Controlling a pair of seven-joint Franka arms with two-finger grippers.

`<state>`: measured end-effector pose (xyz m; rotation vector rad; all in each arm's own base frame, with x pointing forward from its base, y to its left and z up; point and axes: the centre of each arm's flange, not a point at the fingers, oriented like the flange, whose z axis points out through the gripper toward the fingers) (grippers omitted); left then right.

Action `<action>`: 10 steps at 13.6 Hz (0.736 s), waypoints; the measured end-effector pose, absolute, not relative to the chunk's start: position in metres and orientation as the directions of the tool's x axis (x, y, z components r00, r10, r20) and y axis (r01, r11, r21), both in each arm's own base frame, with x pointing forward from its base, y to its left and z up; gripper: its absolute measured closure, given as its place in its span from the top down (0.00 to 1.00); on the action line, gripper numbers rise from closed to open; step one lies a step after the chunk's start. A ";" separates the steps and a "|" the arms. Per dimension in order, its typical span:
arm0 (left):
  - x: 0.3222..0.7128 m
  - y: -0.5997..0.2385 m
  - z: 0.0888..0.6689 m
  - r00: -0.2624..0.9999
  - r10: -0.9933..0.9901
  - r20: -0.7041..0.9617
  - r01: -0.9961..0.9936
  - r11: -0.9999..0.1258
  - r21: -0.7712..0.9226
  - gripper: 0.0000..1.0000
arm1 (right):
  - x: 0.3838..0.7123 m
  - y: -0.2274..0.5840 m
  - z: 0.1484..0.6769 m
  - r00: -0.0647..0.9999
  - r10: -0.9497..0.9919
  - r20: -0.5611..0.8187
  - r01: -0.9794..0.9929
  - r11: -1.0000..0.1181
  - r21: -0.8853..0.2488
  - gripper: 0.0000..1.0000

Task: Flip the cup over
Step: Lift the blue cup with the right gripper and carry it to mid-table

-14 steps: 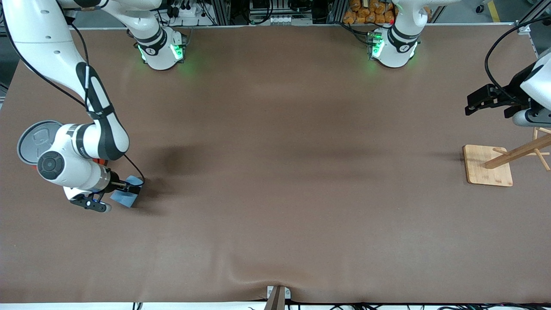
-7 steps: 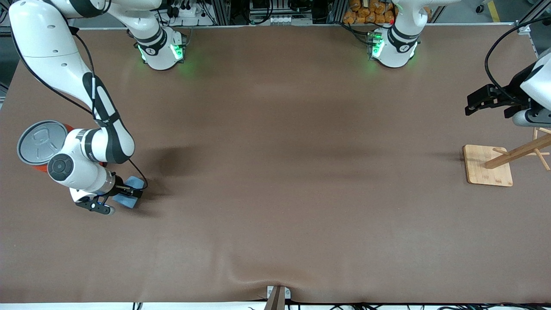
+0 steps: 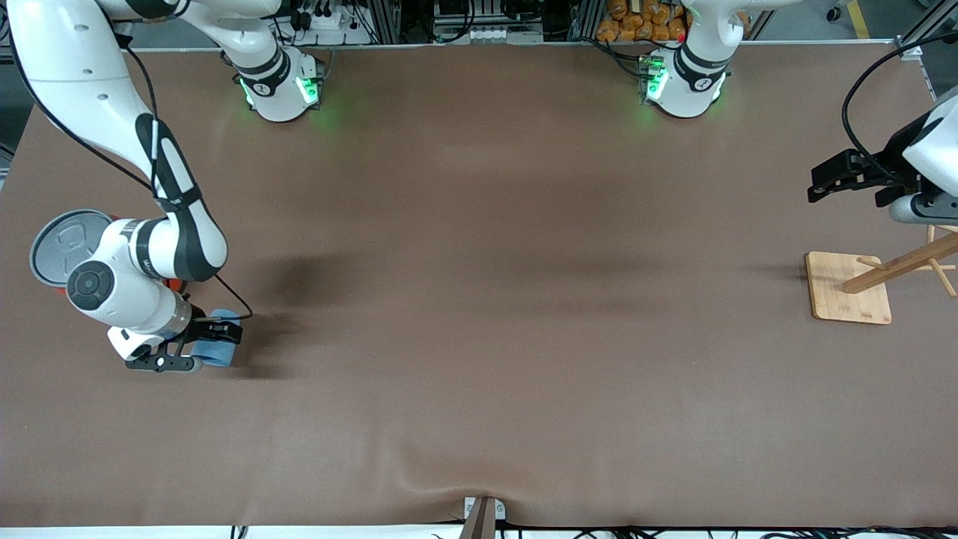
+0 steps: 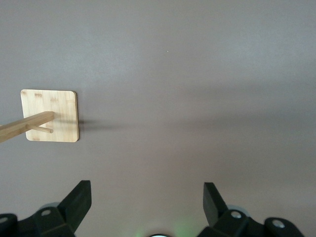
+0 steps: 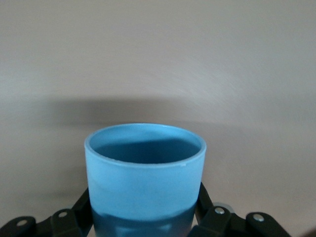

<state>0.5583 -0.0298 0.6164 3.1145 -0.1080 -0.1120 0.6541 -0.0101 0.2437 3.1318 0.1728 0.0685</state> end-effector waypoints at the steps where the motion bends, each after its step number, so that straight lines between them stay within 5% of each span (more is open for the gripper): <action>1: 0.559 -0.030 0.615 0.995 -0.070 -0.074 -0.068 -0.997 0.026 1.00 | 0.654 0.013 0.255 0.978 0.201 0.049 0.201 -0.979 0.008 0.81; 5: 0.561 -0.030 0.611 0.994 -0.070 -0.080 -0.068 -0.997 0.027 1.00 | 0.630 0.165 0.300 0.801 0.596 0.051 0.596 -0.803 0.015 0.81; 10: 0.561 -0.026 0.611 0.995 -0.063 -0.080 -0.060 -0.998 0.028 1.00 | 0.558 0.332 0.309 0.338 0.940 0.042 0.940 -0.339 0.028 0.81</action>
